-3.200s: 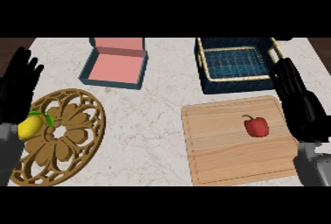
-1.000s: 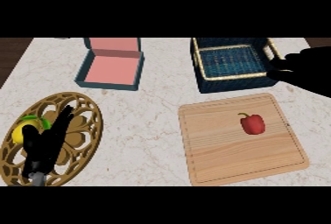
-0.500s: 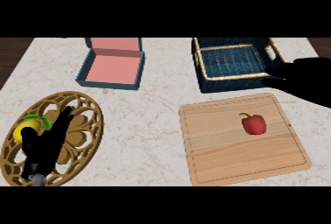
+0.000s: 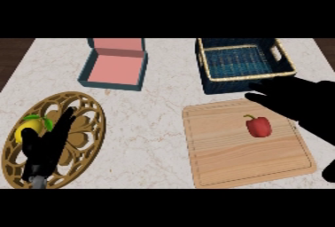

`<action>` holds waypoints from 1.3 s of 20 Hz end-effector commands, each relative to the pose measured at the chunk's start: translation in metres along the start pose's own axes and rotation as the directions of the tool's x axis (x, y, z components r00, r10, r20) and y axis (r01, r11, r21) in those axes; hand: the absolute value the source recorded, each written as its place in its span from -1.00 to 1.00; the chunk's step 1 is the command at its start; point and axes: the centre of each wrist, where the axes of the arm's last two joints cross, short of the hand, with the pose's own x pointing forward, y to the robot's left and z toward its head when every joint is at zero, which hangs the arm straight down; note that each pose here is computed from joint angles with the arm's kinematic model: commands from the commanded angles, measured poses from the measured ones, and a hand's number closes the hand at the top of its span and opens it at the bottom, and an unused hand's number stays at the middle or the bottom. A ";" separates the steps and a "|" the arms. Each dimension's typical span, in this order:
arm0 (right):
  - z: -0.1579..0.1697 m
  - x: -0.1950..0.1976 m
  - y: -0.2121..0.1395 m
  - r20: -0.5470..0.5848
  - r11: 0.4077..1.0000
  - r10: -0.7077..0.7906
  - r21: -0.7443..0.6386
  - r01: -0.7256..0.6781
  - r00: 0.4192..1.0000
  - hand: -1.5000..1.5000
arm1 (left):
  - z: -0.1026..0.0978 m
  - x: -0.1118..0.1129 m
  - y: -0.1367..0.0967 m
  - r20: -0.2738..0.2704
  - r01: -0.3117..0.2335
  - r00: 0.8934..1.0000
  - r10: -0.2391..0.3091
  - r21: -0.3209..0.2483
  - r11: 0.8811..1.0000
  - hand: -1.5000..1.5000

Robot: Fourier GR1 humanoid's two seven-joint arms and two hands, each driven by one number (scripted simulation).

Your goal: Pick the bell pepper from the cutting board and place it in the basket

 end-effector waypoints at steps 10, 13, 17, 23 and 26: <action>-0.032 -0.010 0.061 -0.049 0.999 0.014 0.039 -0.012 0.999 -1.00 | 0.012 -0.040 -0.009 -0.227 -0.016 0.974 0.014 -0.009 1.000 0.00; -0.035 -0.015 0.075 -0.031 0.999 0.018 0.049 -0.017 0.999 -1.00 | 0.017 -0.044 -0.026 -0.225 -0.023 0.974 0.016 -0.028 0.999 0.00; -0.045 -0.021 0.092 -0.042 0.999 0.029 0.025 -0.028 0.999 -1.00 | 0.013 -0.045 -0.013 -0.221 -0.027 0.975 0.025 -0.008 1.000 0.00; -0.065 -0.034 0.107 -0.057 1.000 0.018 0.006 -0.018 0.998 -1.00 | 0.015 -0.033 -0.008 -0.222 -0.024 0.975 0.016 -0.032 0.999 0.00; -0.070 -0.035 0.111 -0.027 1.000 0.007 0.003 -0.006 1.000 -1.00 | 0.014 -0.040 -0.008 -0.210 -0.015 0.978 0.011 -0.020 1.000 0.00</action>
